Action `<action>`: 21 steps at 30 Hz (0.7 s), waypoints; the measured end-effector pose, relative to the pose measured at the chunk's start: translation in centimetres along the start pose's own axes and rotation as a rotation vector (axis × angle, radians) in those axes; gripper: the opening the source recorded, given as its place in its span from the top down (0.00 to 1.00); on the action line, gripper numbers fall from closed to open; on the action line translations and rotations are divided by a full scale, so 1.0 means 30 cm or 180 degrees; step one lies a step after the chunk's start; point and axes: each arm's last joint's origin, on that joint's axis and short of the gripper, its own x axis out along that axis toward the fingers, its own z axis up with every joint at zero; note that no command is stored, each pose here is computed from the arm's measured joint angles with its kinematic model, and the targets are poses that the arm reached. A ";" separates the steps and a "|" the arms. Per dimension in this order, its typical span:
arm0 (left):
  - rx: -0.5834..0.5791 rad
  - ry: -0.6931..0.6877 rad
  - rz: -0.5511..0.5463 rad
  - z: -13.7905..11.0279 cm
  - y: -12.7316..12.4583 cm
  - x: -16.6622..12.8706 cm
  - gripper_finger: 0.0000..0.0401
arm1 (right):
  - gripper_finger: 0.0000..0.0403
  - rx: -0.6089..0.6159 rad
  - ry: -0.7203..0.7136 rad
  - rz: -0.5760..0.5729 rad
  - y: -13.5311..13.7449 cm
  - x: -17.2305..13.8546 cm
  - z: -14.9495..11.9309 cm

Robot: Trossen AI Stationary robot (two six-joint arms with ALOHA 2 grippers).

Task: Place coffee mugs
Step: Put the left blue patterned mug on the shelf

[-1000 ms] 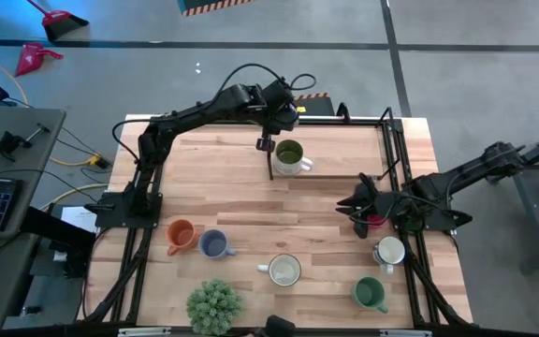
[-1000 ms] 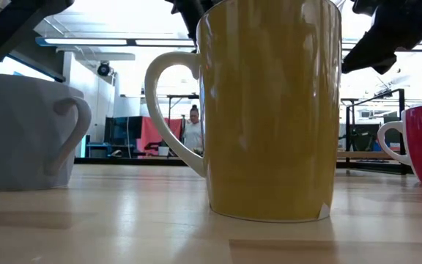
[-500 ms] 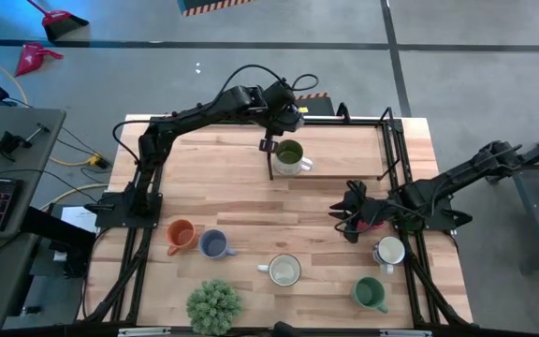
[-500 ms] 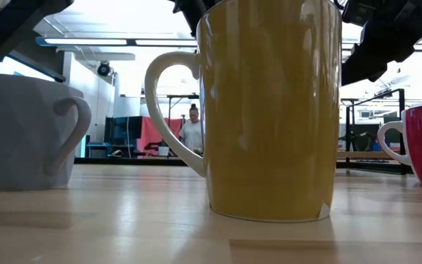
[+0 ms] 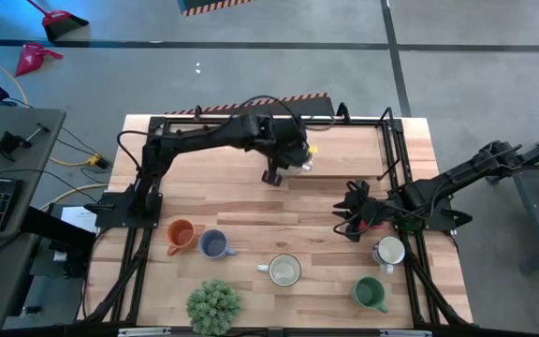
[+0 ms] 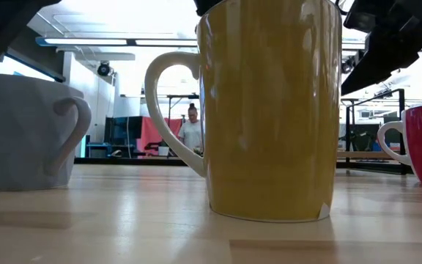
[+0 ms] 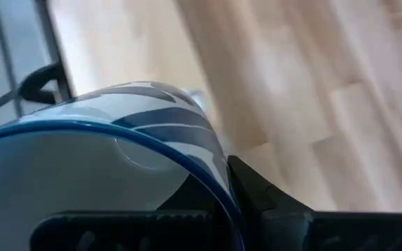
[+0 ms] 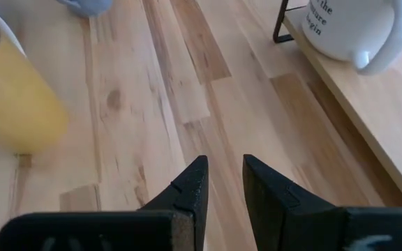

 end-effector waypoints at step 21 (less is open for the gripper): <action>-0.0236 0.0014 -0.0610 0.046 -0.304 0.205 0.99 | 0.83 -0.0109 0.0160 -0.0032 -0.007 -0.001 -0.016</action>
